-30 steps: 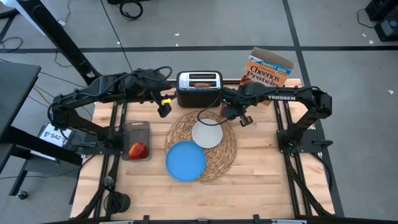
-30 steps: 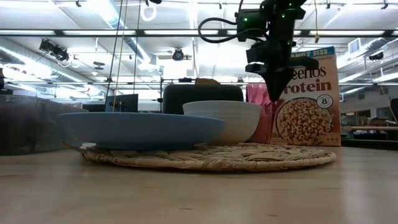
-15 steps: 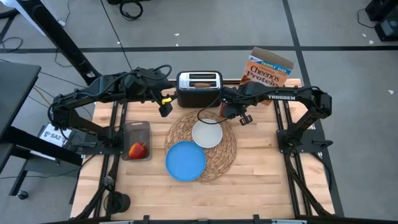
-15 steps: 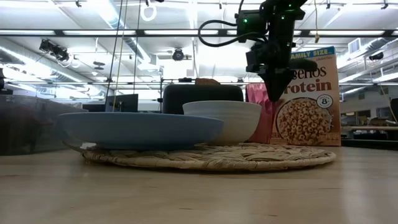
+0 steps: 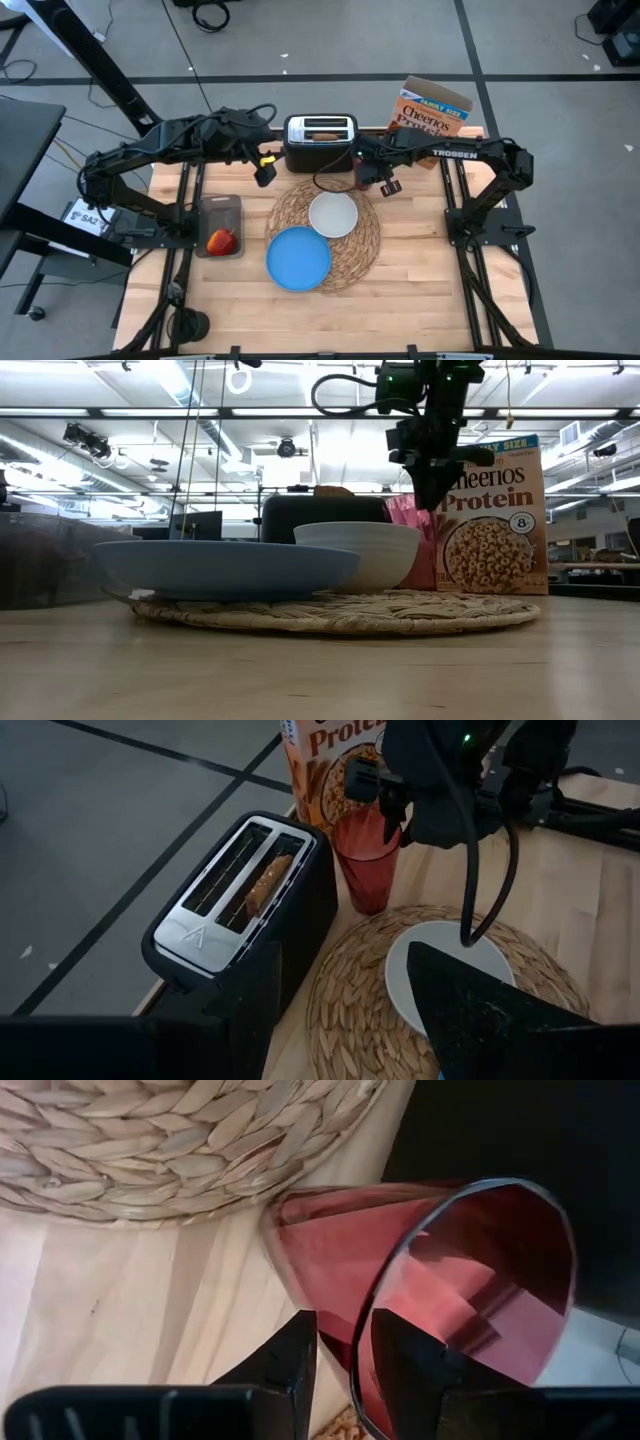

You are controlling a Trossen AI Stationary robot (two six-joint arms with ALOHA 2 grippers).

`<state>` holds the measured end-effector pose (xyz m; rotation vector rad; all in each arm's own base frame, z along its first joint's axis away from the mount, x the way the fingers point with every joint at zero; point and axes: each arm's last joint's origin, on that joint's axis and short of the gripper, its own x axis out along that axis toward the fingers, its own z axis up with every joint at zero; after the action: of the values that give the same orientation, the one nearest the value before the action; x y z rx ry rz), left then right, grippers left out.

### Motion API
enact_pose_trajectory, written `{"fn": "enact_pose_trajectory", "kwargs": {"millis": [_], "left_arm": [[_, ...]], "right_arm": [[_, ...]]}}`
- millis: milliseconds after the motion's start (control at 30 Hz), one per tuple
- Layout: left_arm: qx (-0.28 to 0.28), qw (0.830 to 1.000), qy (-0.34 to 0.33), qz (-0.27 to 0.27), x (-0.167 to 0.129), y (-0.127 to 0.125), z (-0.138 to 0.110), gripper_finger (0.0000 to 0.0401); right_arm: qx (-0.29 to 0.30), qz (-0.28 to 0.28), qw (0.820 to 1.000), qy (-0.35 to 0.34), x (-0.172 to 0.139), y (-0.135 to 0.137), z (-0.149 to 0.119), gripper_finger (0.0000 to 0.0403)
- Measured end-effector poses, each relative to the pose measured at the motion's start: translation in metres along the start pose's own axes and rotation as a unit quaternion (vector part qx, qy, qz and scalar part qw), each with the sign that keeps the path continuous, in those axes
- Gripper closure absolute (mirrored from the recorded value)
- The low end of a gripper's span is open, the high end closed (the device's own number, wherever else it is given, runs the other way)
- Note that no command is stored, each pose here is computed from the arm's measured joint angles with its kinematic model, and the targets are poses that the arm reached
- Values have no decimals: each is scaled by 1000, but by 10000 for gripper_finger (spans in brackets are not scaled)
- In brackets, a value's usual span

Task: Arrange a breakfast setting
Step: Move the red cup to the top right of the table

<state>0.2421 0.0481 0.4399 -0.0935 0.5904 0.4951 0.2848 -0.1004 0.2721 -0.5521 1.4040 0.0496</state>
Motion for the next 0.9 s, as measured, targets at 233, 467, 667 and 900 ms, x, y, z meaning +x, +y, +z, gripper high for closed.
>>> {"fn": "enact_pose_trajectory", "kwargs": {"millis": [233,467,667,900], "left_arm": [[6,1000,2,0,0,0,0,177],[9,1000,5,1,0,0,-1,177],[15,1000,5,1,0,0,-1,177],[15,1000,5,1,0,0,-1,177]], "right_arm": [[17,27,999,7,-1,3,-3,297],[64,24,998,5,0,-2,-6,338],[87,26,996,12,1,-4,-9,367],[86,35,996,-12,1,-4,-6,346]]}}
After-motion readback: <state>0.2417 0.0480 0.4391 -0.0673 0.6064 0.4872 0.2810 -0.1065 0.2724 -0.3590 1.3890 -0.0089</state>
